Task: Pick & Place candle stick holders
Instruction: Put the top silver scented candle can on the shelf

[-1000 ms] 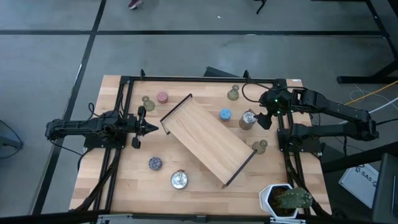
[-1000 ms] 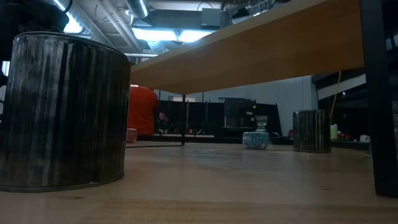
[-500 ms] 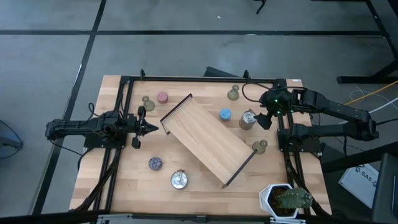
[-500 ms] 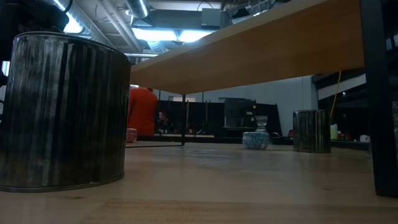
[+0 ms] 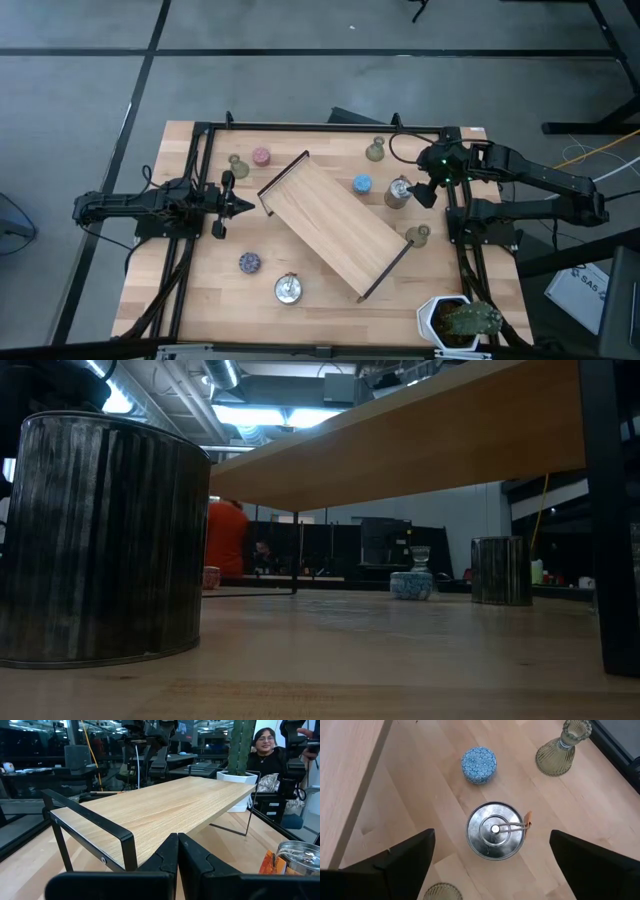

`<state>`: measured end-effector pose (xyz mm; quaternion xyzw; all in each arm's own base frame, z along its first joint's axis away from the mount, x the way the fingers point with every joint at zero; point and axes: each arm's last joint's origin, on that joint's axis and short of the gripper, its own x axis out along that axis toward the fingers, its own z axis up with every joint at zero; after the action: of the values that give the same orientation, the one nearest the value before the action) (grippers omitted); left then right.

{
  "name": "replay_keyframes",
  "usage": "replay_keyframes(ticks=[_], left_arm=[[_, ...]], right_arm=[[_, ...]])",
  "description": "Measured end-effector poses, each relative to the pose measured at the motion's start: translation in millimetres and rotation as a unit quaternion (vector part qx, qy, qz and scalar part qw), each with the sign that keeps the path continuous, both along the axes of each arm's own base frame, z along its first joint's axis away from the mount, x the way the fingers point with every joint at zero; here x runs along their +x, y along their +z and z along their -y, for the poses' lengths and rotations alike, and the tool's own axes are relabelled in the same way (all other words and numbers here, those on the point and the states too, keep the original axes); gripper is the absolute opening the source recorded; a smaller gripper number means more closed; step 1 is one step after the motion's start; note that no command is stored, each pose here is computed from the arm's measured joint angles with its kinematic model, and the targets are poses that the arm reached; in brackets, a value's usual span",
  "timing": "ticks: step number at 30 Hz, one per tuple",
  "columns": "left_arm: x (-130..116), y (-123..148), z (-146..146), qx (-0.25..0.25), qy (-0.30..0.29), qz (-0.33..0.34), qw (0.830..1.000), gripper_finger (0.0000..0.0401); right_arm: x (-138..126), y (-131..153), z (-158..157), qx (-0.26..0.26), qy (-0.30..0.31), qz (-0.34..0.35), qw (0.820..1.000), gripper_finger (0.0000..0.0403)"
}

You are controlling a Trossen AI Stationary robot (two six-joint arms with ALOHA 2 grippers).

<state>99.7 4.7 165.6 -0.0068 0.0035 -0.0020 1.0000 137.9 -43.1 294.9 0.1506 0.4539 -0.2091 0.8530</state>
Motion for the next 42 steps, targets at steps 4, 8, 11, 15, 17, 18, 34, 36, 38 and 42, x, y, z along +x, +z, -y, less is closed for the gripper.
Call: replay_keyframes(ticks=[4,8,11,15,17,18,34,36,38,42], left_arm=[[0.0,0.0,0.0,0.000,0.000,0.000,1.000,0.0004],[0.0,0.0,0.0,0.000,0.000,0.000,1.000,0.0004],[0.0,0.1,0.0,0.000,0.000,0.000,1.000,0.0004],[0.0,0.0,0.0,0.000,0.000,0.000,1.000,0.0004],[0.0,0.0,0.0,0.000,0.000,0.000,1.000,0.0004],[0.0,0.0,0.0,0.000,0.000,0.000,1.000,0.0004],[0.0,0.1,0.0,0.000,0.000,0.000,1.000,0.0004],[0.0,-0.1,0.0,0.000,0.000,0.000,1.000,0.0004],[0.0,0.0,0.0,0.000,0.000,0.000,1.000,0.0004],[0.0,0.0,0.0,0.000,0.000,0.000,1.000,0.0004]], right_arm=[[0.5,0.4,0.2,-0.002,0.002,0.003,1.000,0.0399],[3.1,-0.8,0.3,0.002,0.015,0.000,1.000,0.0399],[7.5,-3.7,1.4,0.008,0.019,-0.010,1.000,0.0399],[14.3,-9.0,3.4,0.012,0.021,-0.029,0.999,0.0399],[18.7,-12.6,4.7,0.016,0.021,-0.042,0.999,0.0399],[21.0,-14.6,5.4,0.018,0.021,-0.048,0.998,0.0399],[44.0,-38.6,12.4,0.042,0.021,-0.123,0.991,0.0400],[47.1,-42.2,13.2,0.046,0.019,-0.132,0.990,0.0400],[49.4,-45.1,14.3,0.049,0.018,-0.140,0.989,0.0400],[51.7,-49.0,17.4,0.052,0.014,-0.151,0.987,0.0400]])
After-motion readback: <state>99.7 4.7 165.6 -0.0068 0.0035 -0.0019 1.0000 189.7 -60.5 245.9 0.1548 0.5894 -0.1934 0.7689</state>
